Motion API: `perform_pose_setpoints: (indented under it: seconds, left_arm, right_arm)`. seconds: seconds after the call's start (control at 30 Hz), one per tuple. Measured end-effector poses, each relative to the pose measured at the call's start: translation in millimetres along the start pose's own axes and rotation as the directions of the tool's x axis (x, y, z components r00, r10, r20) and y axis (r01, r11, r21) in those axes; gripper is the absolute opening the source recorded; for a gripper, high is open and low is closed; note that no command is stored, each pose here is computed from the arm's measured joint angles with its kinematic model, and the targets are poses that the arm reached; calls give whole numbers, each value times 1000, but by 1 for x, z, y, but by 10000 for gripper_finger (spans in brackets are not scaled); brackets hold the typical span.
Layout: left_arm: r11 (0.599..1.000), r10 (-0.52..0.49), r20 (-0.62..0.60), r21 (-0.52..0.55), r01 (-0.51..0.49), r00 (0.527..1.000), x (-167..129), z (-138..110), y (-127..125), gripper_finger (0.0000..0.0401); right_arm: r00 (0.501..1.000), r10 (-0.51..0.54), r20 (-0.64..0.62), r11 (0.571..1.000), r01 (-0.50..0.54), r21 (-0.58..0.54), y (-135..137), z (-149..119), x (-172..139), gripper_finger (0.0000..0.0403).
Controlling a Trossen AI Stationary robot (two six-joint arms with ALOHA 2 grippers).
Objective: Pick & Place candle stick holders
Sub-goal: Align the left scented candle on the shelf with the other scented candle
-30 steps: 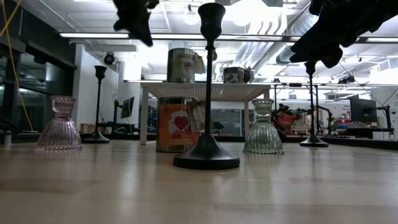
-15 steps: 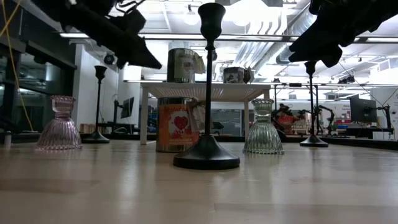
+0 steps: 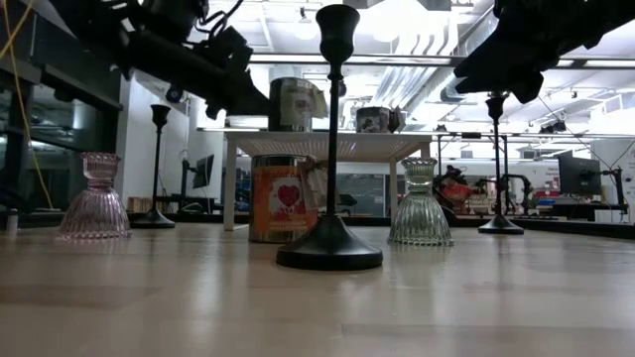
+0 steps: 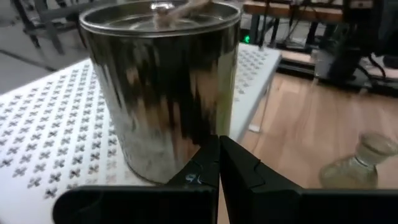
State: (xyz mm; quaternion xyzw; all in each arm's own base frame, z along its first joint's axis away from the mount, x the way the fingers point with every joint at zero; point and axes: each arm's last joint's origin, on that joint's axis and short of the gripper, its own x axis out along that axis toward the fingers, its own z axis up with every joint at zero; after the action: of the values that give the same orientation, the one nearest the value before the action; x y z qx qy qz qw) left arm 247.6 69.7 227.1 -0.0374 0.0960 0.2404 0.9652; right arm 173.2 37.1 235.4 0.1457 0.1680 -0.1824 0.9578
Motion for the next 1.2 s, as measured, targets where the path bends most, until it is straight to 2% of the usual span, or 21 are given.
perform_pose_setpoints:
  seconds: [0.13, 0.37, 0.5, 0.9, 1.2]
  left_arm:
    - [998, 62, -2, -33, -62, 998, 6, -2, 10, 0]
    - [993, 105, 63, -69, -100, 993, 9, 7, 33, 0]
    - [995, 67, 79, -85, -61, 995, 10, 12, 45, 0]
    - [995, 0, 2, -101, 0, 1000, 11, 5, 44, 0]
    - [995, -2, 38, -101, 6, 999, 14, 6, 44, 0]
  right_arm:
    - [1000, 2, 3, 1000, -2, 14, 0, 0, 0, 162]
    - [1000, -16, 15, 1000, 15, 18, 0, 1, 0, 162]
    - [1000, -19, 19, 1000, 18, 21, 0, 1, 0, 162]
    - [1000, -18, 20, 999, 18, 28, 0, 1, 0, 162]
    - [999, -40, 31, 999, 40, 22, -1, 1, 0, 162]
